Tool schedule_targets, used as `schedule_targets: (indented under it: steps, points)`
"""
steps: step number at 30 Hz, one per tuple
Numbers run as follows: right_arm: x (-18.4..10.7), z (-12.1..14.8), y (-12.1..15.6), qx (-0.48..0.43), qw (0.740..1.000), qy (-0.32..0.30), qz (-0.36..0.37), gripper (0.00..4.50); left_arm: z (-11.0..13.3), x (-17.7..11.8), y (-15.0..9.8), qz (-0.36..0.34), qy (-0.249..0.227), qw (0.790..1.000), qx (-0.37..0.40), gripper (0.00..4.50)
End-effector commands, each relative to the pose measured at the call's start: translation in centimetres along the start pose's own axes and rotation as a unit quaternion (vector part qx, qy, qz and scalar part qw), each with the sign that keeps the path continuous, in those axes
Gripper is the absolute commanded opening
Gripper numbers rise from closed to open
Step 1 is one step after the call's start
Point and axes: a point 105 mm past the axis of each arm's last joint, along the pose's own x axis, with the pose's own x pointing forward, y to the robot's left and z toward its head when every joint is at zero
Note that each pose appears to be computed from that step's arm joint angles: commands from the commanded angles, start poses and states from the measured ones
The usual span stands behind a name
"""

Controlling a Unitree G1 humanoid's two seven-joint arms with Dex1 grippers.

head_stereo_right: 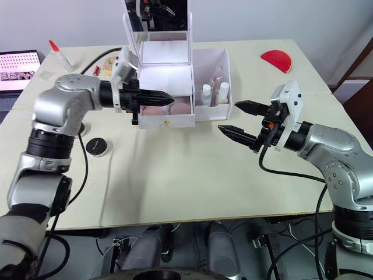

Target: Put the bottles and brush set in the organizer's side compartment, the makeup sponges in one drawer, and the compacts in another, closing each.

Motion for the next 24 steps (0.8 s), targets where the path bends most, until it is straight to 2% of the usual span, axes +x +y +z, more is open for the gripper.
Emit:
schedule_targets:
  steps: [1, 8, 11, 18, 24]
  points:
    - [-0.4, 1.2, 0.0, -0.021, 1.000, -0.015, -0.003, 4.50, 1.6, -2.7, -0.9, -0.007, -0.033, 0.999, 0.004, 0.05]
    - [-2.8, 0.7, -1.2, -0.026, 0.999, 0.012, -0.034, 4.50, -0.1, -7.6, -2.6, 0.010, 0.002, 1.000, -0.002, 0.05]
    - [-5.1, 0.2, -2.4, -0.033, 0.997, 0.040, -0.063, 4.50, -0.8, -9.6, -3.8, 0.024, 0.017, 0.999, -0.015, 0.93]
    - [-9.8, -1.5, -4.5, -0.035, 0.988, 0.093, -0.116, 4.50, -3.5, -12.1, -5.4, 0.073, 0.057, 0.995, -0.039, 4.43]
    - [-11.0, -2.5, -5.1, -0.025, 0.986, 0.094, -0.136, 4.50, -4.4, -12.9, -5.9, 0.110, 0.058, 0.991, -0.045, 4.43]
